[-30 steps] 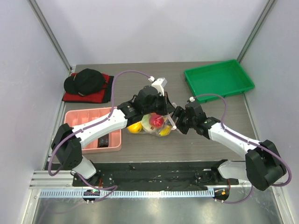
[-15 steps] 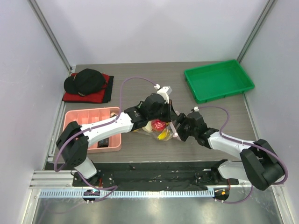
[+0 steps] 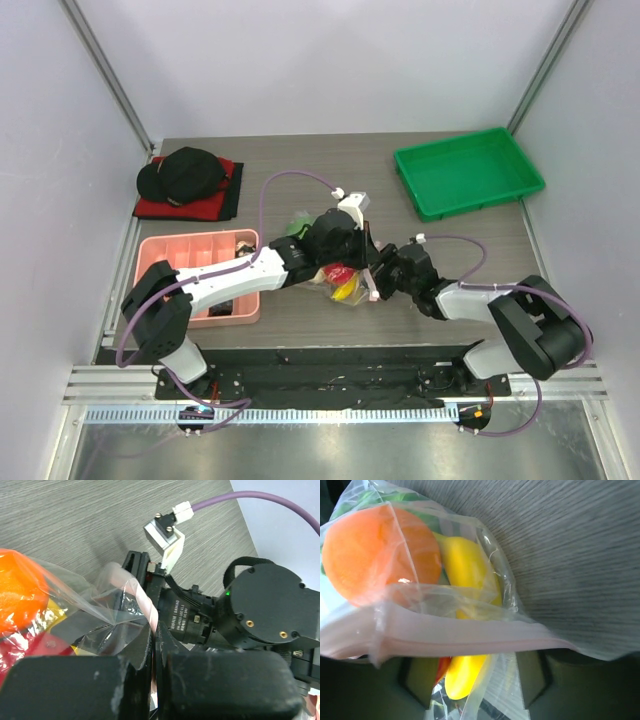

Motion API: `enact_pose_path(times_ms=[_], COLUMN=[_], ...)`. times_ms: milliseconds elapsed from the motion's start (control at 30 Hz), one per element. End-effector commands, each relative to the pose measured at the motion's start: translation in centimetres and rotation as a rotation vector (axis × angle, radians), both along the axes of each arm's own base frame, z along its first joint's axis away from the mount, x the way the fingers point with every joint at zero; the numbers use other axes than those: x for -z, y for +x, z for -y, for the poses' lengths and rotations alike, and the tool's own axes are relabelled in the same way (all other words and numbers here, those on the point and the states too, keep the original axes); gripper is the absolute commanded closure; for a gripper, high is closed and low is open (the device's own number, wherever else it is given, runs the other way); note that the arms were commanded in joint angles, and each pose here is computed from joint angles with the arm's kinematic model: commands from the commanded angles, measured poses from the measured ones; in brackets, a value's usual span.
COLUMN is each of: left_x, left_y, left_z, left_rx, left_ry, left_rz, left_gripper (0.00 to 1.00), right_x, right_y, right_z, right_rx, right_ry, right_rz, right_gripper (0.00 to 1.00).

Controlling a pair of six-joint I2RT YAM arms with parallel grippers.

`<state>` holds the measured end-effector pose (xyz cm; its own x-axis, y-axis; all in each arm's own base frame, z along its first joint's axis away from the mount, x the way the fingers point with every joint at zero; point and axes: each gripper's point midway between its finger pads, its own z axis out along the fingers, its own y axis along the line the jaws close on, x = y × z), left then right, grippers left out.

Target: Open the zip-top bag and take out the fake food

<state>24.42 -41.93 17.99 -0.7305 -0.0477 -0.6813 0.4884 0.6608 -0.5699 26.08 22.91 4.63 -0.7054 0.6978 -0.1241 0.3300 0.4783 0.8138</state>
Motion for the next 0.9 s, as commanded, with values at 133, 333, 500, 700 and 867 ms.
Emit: enact_pose_path(times_ms=[133,333,500,700,867], left_x=[-3.4,-3.3,-3.1,-5.3,-6.6], left_y=[-0.5,-0.6,0.0,-0.7,-0.9], left_z=[0.6,-0.3,-2.2,-2.4,-1.4], left_rx=[0.029,0.024,-0.027,-0.009,0.024], left_ry=[-0.069,-0.035,0.026,-0.035,-0.064], left_rz=[0.061,0.077,0.128,0.144,0.142], left_gripper=[1.00,1.00,1.00,1.00,1.00], right_x=[-0.7,-3.1,-7.4,-9.0,-10.2], right_y=[2.5,2.8,2.1,1.8,1.3], right_z=[-2.0,-1.6,0.5,-0.5,-2.8], right_rx=[-0.107,-0.209,-0.257,-0.282,-0.311], right_ry=[-0.080,-0.208,-0.340,-0.267,-0.078], right_rz=[0.081,0.167,0.264,0.365,0.447], right_gripper=[0.57,0.89,0.99,0.79,0.54])
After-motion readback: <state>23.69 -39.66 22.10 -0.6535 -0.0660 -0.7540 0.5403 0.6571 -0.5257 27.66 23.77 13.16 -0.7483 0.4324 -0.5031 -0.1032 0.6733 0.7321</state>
